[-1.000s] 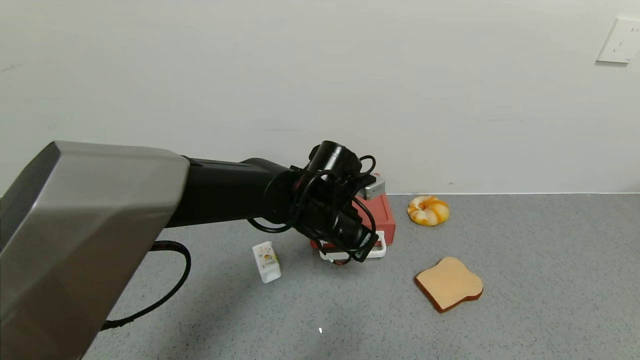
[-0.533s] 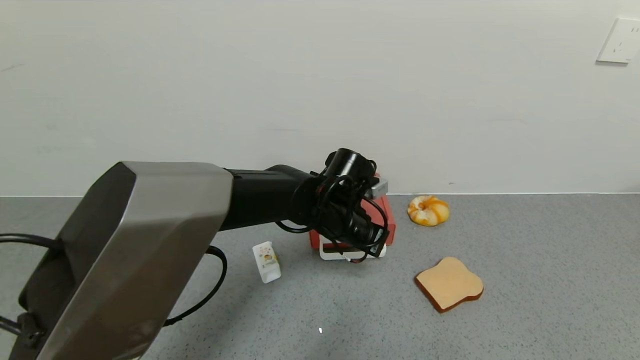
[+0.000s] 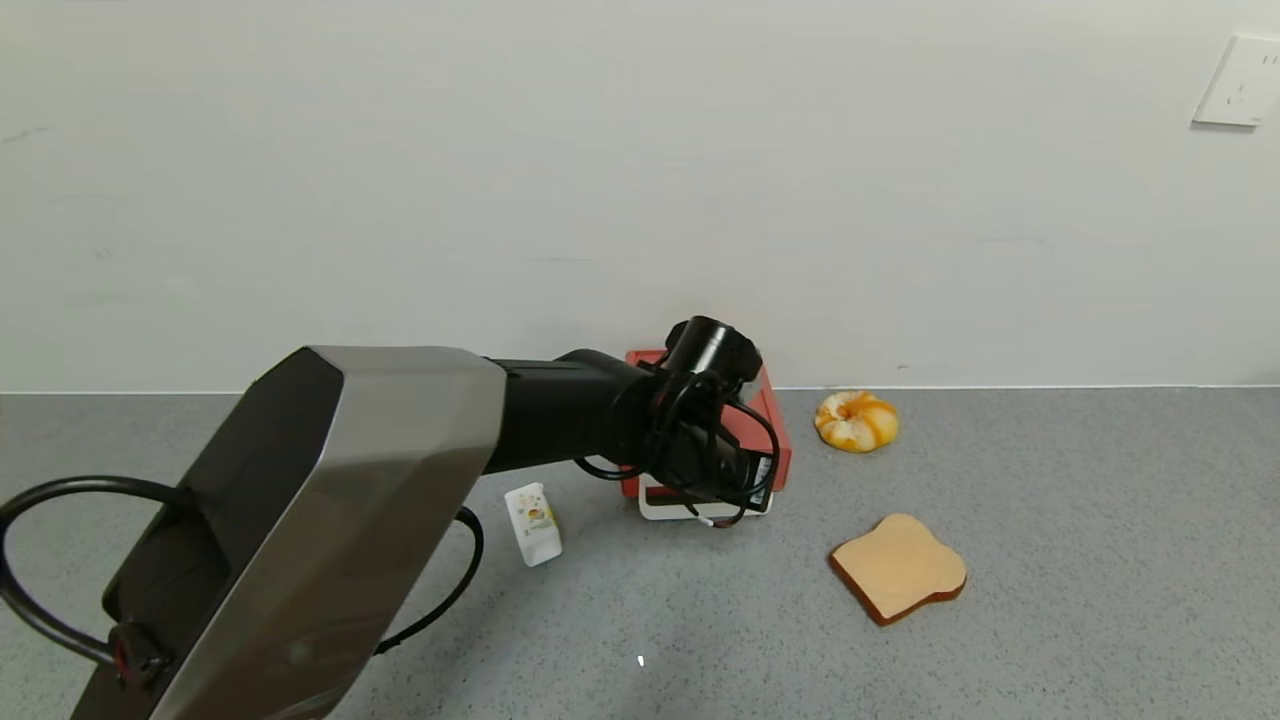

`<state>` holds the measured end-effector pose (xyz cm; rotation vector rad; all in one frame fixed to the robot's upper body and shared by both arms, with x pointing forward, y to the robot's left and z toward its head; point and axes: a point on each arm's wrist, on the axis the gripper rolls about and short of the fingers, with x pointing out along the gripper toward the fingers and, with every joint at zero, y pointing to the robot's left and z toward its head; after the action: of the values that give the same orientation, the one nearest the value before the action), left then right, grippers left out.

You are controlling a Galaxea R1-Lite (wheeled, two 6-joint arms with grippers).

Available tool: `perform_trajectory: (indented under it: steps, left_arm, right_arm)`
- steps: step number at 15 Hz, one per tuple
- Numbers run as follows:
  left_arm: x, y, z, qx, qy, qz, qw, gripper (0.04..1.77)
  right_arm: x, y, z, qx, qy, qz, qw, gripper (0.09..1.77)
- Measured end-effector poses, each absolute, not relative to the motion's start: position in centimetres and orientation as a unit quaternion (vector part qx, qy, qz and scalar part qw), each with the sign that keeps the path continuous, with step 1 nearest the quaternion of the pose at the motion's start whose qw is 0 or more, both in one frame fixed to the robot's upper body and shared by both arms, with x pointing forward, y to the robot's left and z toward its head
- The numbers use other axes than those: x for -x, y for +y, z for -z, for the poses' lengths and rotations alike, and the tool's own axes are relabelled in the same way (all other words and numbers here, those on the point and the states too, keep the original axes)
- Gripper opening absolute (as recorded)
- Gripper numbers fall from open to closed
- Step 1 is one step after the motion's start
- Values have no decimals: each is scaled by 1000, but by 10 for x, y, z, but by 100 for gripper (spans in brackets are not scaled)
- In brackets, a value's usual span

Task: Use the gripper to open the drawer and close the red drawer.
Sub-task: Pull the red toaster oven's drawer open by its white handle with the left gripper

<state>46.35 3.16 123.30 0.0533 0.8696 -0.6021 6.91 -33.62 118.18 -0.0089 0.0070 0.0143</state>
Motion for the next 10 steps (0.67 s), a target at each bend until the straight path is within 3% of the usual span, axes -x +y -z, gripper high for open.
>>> perform_trajectory:
  steps: [10]
  left_arm:
    - [-471,26,-1220,-17,403,244,882,11]
  right_arm:
    - [-69,-336,-1182,4,4,-7,1000,170]
